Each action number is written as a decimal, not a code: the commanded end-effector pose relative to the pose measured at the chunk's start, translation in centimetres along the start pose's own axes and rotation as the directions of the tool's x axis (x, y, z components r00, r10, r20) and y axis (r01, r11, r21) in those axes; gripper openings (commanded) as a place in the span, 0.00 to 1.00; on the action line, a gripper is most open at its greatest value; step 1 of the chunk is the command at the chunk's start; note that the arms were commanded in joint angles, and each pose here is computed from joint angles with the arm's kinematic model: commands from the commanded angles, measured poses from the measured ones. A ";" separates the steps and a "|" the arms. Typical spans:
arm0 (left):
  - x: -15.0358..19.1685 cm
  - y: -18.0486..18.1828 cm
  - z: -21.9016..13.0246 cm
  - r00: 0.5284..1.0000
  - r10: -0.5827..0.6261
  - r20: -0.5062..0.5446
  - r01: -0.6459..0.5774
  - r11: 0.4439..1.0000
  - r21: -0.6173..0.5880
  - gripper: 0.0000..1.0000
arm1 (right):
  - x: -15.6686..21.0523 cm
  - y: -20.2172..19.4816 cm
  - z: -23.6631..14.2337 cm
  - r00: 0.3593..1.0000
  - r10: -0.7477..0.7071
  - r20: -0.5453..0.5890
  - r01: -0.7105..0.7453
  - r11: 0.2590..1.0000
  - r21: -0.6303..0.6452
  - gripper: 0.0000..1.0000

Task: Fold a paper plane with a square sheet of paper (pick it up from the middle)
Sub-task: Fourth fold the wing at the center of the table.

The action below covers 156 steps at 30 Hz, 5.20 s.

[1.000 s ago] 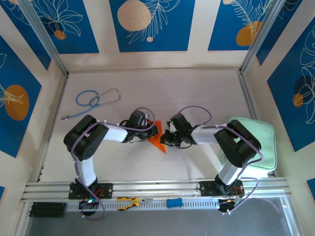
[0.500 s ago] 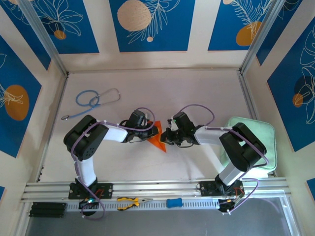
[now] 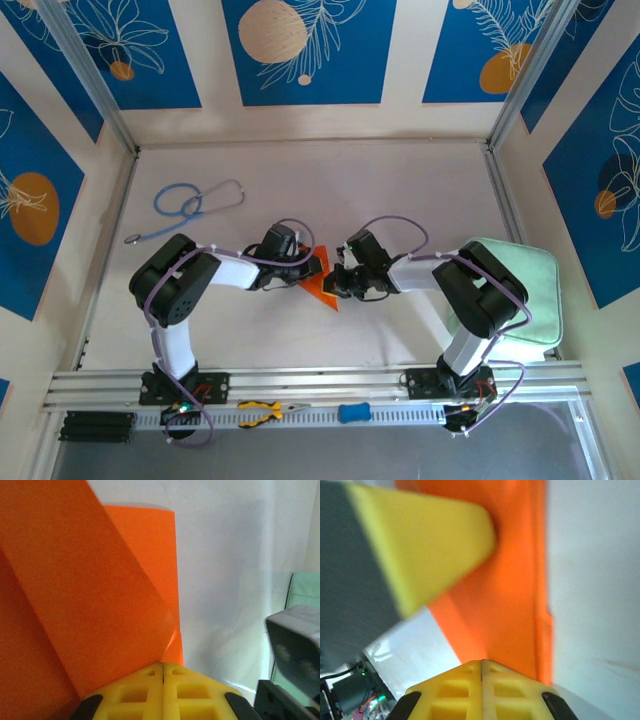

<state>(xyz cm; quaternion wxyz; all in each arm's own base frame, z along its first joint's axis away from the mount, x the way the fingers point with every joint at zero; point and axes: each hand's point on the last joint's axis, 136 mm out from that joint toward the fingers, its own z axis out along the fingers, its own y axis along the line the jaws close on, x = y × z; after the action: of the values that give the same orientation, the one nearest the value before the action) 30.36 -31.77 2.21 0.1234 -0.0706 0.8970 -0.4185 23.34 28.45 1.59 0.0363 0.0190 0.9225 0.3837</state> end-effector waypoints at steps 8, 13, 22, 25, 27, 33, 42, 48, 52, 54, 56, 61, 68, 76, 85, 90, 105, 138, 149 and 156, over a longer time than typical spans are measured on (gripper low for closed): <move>1.6 4.2 0.0 0.998 -0.055 -0.038 0.049 0.988 -0.145 0.05 | 0.5 -0.1 -1.1 1.000 0.013 -0.012 -0.013 1.000 -0.014 0.02; 1.6 4.3 0.0 0.998 -0.057 -0.038 0.051 0.988 -0.147 0.05 | -0.7 2.8 -1.6 1.000 -0.029 0.003 0.029 0.996 -0.084 0.02; 1.5 3.9 0.0 0.998 -0.051 -0.036 0.046 0.990 -0.134 0.05 | -0.5 0.4 0.2 0.999 0.030 -0.022 -0.030 0.999 -0.027 0.02; 1.5 3.9 0.0 0.998 -0.050 -0.037 0.045 0.990 -0.132 0.05 | 0.5 -1.9 0.8 0.997 0.068 -0.036 -0.067 0.997 0.024 0.02; 1.4 3.7 0.0 0.998 -0.045 -0.036 0.040 0.991 -0.127 0.05 | 1.2 -3.1 0.8 0.994 0.097 -0.046 -0.095 0.994 0.044 0.02; 0.7 1.3 -0.3 1.000 0.001 -0.030 -0.003 0.998 -0.059 0.07 | 1.5 -3.5 0.5 0.992 0.113 -0.057 -0.110 0.993 0.042 0.01; 0.5 -2.6 -2.5 0.996 0.082 -0.033 -0.081 0.996 0.022 0.05 | 1.3 -3.5 0.3 0.991 0.119 -0.066 -0.117 0.993 0.028 0.01; 2.8 -2.3 -1.7 0.989 0.088 -0.115 -0.083 0.995 0.046 0.00 | 1.3 -3.5 0.4 0.990 0.119 -0.071 -0.118 0.993 0.028 0.01; 3.1 -1.2 -0.9 0.989 0.069 -0.134 -0.067 0.998 0.018 0.00 | 1.4 -3.5 0.4 0.990 0.121 -0.074 -0.119 0.993 0.029 0.01; 3.1 -0.7 -0.5 0.989 0.060 -0.133 -0.060 0.998 0.005 0.00 | 1.5 -3.6 0.4 0.990 0.122 -0.073 -0.120 0.992 0.029 0.01; 3.0 0.1 -0.2 0.991 0.045 -0.125 -0.047 0.999 -0.016 0.00 | 1.6 -3.7 0.4 0.989 0.124 -0.076 -0.122 0.992 0.034 0.01; 2.6 2.3 0.3 0.993 0.010 -0.115 -0.021 0.996 -0.090 0.00 | 1.9 -4.1 0.2 0.988 0.126 -0.086 -0.122 0.991 0.051 0.01; 0.9 3.8 -0.2 0.997 -0.025 -0.077 0.012 0.987 -0.161 0.00 | 2.4 -4.7 0.0 0.987 0.126 -0.098 -0.119 0.990 0.073 0.01; -1.6 4.3 -0.5 0.998 -0.041 -0.041 0.033 0.984 -0.176 0.00 | 2.8 -4.9 0.0 0.986 0.126 -0.113 -0.118 0.990 0.071 0.01; -4.5 5.1 -1.0 0.998 -0.065 -0.005 0.063 0.981 -0.185 0.01 | 3.3 -5.6 0.0 0.983 0.131 -0.126 -0.122 0.989 0.077 0.00; -6.2 5.3 -1.5 0.997 -0.078 0.022 0.081 0.978 -0.195 0.01 | 3.5 -5.6 0.2 0.982 0.132 -0.136 -0.124 0.990 0.069 0.00; -9.7 6.3 -2.5 0.995 -0.068 0.072 0.085 0.960 -0.267 0.03 | 3.6 -5.4 0.2 0.981 0.122 -0.154 -0.114 0.992 0.058 0.00; -1.3 0.4 0.5 0.992 0.080 -0.093 -0.082 0.996 -0.021 0.04 | 1.9 -3.9 -1.1 0.987 0.083 -0.138 -0.082 0.997 0.013 0.01; 0.8 4.3 0.9 0.987 0.051 -0.151 -0.068 0.992 -0.111 0.04 | -1.1 0.8 -1.9 0.998 -0.025 -0.058 0.023 0.999 -0.022 0.02; 0.7 4.0 1.0 0.987 0.053 -0.151 -0.070 0.992 -0.107 0.03 | -2.4 0.4 1.1 0.998 -0.005 -0.070 0.008 0.999 0.042 0.02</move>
<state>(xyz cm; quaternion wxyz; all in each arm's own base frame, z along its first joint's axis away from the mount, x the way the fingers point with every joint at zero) 31.82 -31.88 2.28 0.1098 -0.0013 0.9031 -0.4151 26.37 29.79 3.57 0.0312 -0.0151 0.9173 0.3968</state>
